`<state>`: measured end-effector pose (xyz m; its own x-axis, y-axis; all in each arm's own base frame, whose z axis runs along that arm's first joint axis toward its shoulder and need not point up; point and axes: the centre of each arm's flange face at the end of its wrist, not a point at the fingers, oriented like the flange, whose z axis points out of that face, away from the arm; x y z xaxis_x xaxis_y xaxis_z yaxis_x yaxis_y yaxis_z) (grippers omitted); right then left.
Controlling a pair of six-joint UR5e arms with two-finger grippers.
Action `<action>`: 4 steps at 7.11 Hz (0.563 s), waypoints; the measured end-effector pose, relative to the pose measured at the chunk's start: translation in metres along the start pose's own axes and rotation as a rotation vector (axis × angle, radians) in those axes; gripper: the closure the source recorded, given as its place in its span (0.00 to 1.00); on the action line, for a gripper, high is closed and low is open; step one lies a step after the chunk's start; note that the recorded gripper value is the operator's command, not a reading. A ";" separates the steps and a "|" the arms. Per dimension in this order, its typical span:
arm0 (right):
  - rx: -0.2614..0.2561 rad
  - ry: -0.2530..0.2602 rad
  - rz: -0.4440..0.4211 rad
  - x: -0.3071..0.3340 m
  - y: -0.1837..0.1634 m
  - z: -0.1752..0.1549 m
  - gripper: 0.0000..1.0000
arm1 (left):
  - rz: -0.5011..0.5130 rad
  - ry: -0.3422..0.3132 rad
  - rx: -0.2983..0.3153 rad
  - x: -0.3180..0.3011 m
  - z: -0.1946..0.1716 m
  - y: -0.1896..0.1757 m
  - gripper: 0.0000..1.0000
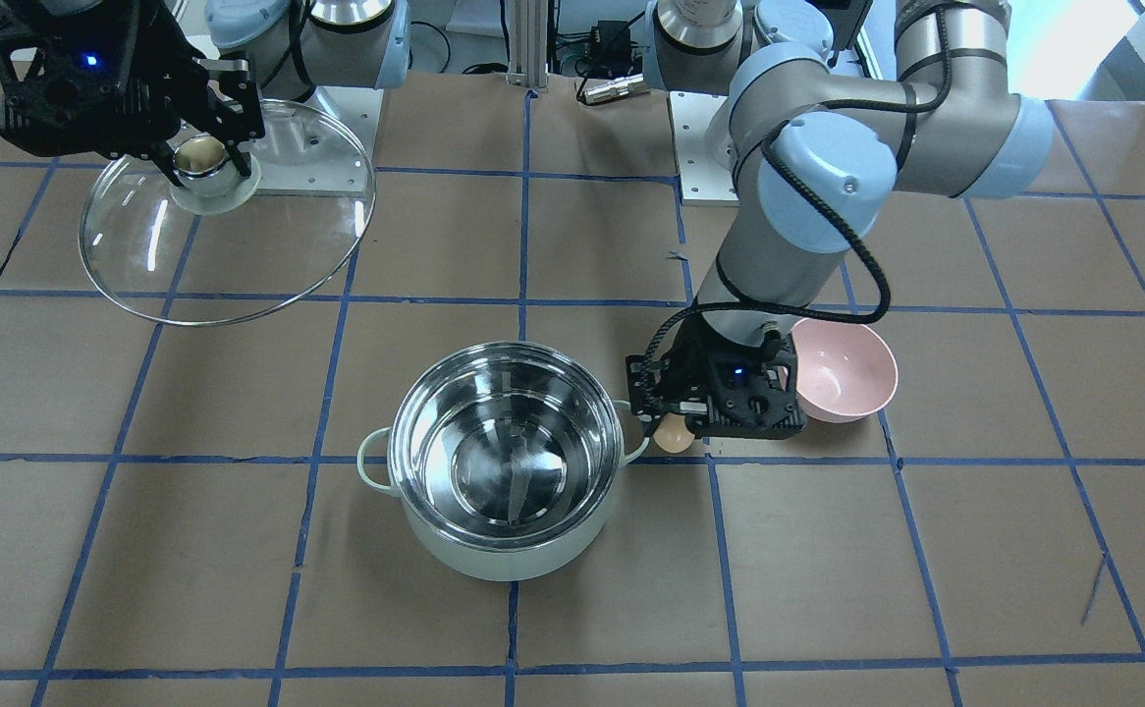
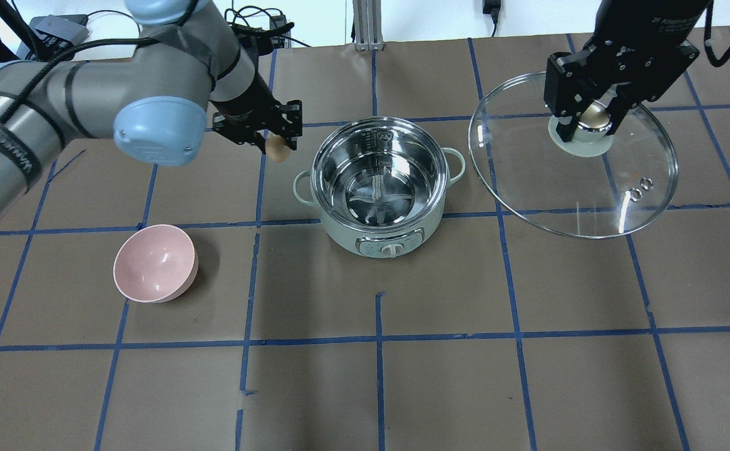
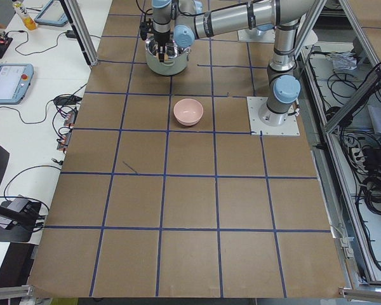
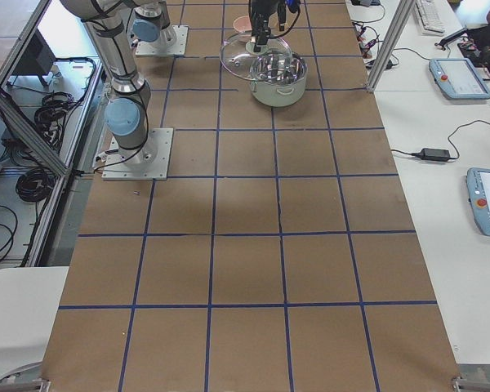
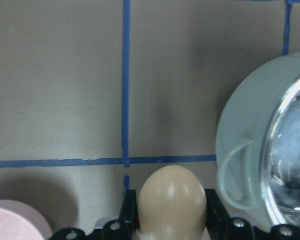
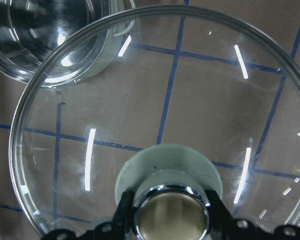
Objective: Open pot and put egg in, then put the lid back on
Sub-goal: 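Carry the egg with the left gripper over the open pot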
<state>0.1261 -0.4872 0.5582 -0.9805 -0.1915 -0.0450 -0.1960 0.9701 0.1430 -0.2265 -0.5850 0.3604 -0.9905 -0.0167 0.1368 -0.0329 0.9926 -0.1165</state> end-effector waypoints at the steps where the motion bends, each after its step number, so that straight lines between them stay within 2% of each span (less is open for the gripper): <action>1: -0.002 0.010 -0.017 0.001 0.000 0.000 0.85 | -0.002 0.011 0.012 0.031 0.011 -0.007 0.85; 4: -0.006 0.013 -0.029 0.001 0.001 0.000 0.84 | 0.038 0.017 -0.001 0.075 0.044 -0.007 0.85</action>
<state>0.1249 -0.4865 0.5582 -0.9745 -0.2214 -0.0365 -0.2244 0.9633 0.1473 -0.3067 -0.5985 0.3278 -0.9885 0.0226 0.1495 0.0044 0.9926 -0.1210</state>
